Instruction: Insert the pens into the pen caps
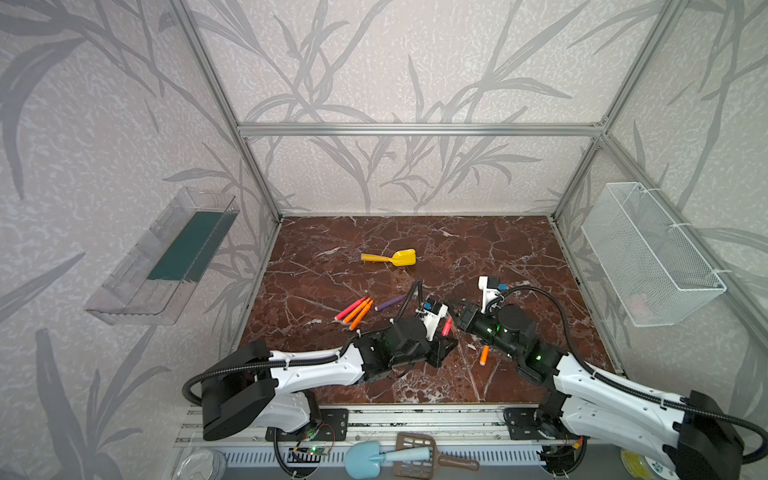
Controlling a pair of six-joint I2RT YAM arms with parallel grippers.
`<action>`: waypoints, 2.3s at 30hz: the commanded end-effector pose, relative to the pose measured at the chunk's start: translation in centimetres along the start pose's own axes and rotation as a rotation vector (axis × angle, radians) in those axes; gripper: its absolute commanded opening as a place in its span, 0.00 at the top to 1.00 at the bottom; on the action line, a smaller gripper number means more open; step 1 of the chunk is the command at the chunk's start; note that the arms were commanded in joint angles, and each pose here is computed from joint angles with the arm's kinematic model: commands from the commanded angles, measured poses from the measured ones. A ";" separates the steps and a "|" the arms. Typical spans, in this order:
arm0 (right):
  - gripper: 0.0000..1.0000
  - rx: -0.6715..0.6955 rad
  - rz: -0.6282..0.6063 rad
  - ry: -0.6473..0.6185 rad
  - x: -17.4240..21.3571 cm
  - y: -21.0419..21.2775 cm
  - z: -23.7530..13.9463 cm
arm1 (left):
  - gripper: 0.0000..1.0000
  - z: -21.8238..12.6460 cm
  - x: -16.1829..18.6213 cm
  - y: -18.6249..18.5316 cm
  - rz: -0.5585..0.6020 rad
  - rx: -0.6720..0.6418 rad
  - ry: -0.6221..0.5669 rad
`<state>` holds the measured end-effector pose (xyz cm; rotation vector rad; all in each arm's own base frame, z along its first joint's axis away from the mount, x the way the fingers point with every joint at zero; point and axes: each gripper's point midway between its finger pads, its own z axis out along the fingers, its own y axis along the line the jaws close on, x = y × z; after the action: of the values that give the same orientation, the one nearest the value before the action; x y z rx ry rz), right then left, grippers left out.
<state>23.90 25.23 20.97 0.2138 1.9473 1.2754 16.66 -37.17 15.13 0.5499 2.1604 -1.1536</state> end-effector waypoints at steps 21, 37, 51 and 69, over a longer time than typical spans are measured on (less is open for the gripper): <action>1.00 -0.077 -0.102 0.165 7.2 0.5 -0.6 | 1.00 -3.5 -10.0 1.8 0.076 -0.152 -0.186; 1.00 -0.164 -0.092 0.223 11.1 2.7 -1.2 | 1.00 -5.6 -12.5 1.9 0.071 -0.131 -0.274; 1.00 -0.059 -0.183 0.146 8.6 1.7 -2.4 | 1.00 -6.4 -9.5 -0.3 0.114 0.001 -0.234; 0.81 -0.020 -0.235 0.061 5.9 1.9 -4.0 | 1.00 -4.2 -5.3 -3.4 0.187 0.068 -0.178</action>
<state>18.29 25.61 24.18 0.0945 1.7915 1.2469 13.50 -35.47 17.65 0.8527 2.0491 -1.1147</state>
